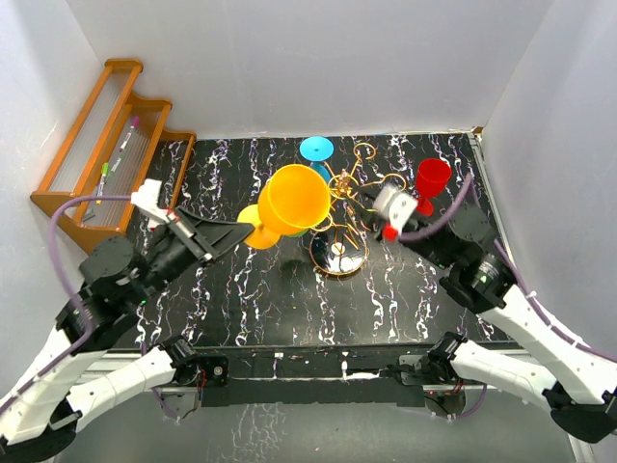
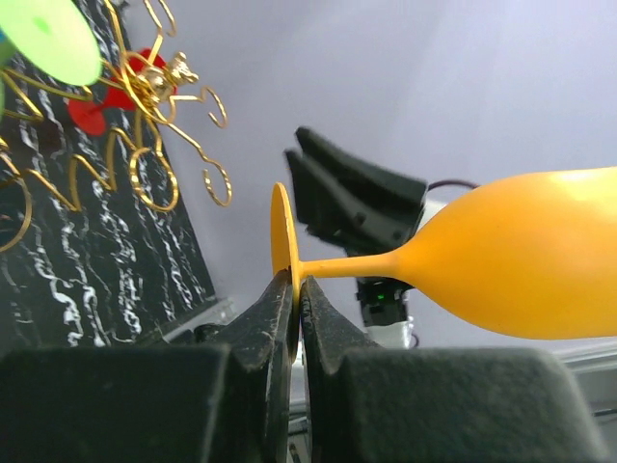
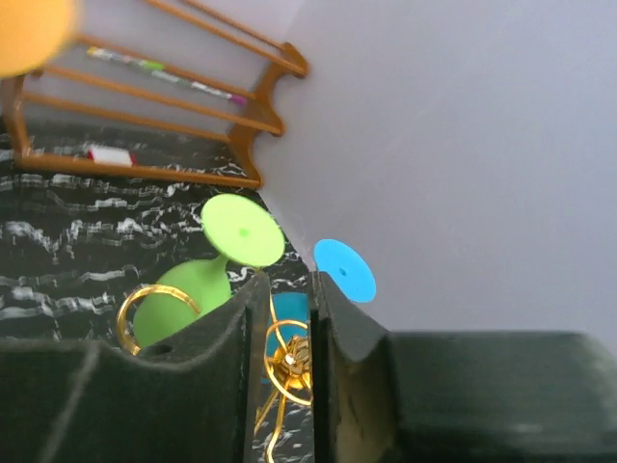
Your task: Take the wine glass off the wine glass rack
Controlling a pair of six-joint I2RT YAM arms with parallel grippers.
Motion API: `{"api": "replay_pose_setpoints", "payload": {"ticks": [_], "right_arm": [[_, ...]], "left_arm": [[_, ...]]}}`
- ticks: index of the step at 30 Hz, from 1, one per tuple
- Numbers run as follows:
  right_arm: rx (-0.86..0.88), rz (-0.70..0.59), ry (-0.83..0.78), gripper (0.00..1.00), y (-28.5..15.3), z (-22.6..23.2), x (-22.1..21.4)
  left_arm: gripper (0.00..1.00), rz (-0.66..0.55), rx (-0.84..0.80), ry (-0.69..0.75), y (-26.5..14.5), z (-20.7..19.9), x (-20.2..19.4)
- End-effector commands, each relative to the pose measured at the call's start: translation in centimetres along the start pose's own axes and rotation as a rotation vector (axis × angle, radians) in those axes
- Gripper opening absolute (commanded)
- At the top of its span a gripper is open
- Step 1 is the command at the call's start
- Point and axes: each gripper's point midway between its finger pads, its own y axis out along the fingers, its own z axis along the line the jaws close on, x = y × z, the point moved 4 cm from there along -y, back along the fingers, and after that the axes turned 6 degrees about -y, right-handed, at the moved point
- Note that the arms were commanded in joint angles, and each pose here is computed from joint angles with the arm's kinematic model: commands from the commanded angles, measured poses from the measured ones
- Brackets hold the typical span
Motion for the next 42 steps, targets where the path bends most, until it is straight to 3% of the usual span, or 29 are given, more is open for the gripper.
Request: {"api": "replay_pose_setpoints", "payload": {"ticks": [1, 4, 6, 10, 11, 14, 17, 21, 35, 42], "right_arm": [[-0.320, 0.082, 0.364, 0.21, 0.7, -6.4, 2.3], [-0.347, 0.254, 0.541, 0.08, 2.4, -7.5, 1.7], [-0.266, 0.338, 0.672, 0.08, 4.4, -6.9, 2.0], [-0.057, 0.293, 0.858, 0.08, 5.5, -6.3, 6.5], [-0.015, 0.270, 0.892, 0.11, 5.3, -6.2, 7.6], [0.109, 0.170, 0.961, 0.44, 4.4, -5.8, 11.0], [0.215, 0.093, 0.990, 0.53, 3.4, -5.3, 13.3], [0.352, 0.092, 1.020, 0.56, 3.3, -3.7, 13.8], [0.341, 0.265, 1.004, 0.52, 4.7, -1.1, 9.0], [0.381, 0.275, 1.011, 0.47, 4.9, 0.2, 8.1]], "left_arm": [[0.00, -0.106, 0.066, 0.095, -3.1, 0.7, 1.8], [0.00, -0.136, 0.097, 0.141, -4.7, 1.0, 2.5], [0.00, -0.148, 0.136, 0.186, -5.5, 1.3, 2.9], [0.00, -0.171, 0.255, 0.295, -6.8, 2.2, 4.0], [0.00, -0.176, 0.276, 0.313, -7.1, 2.3, 4.2], [0.00, -0.185, 0.321, 0.358, -7.7, 2.8, 4.6], [0.00, -0.181, 0.345, 0.385, -7.5, 3.0, 4.7], [0.00, -0.155, 0.349, 0.407, -6.5, 2.9, 4.5], [0.00, -0.103, 0.311, 0.409, -3.8, 2.2, 3.7], [0.00, -0.082, 0.307, 0.403, -2.6, 2.5, 3.3]]}}
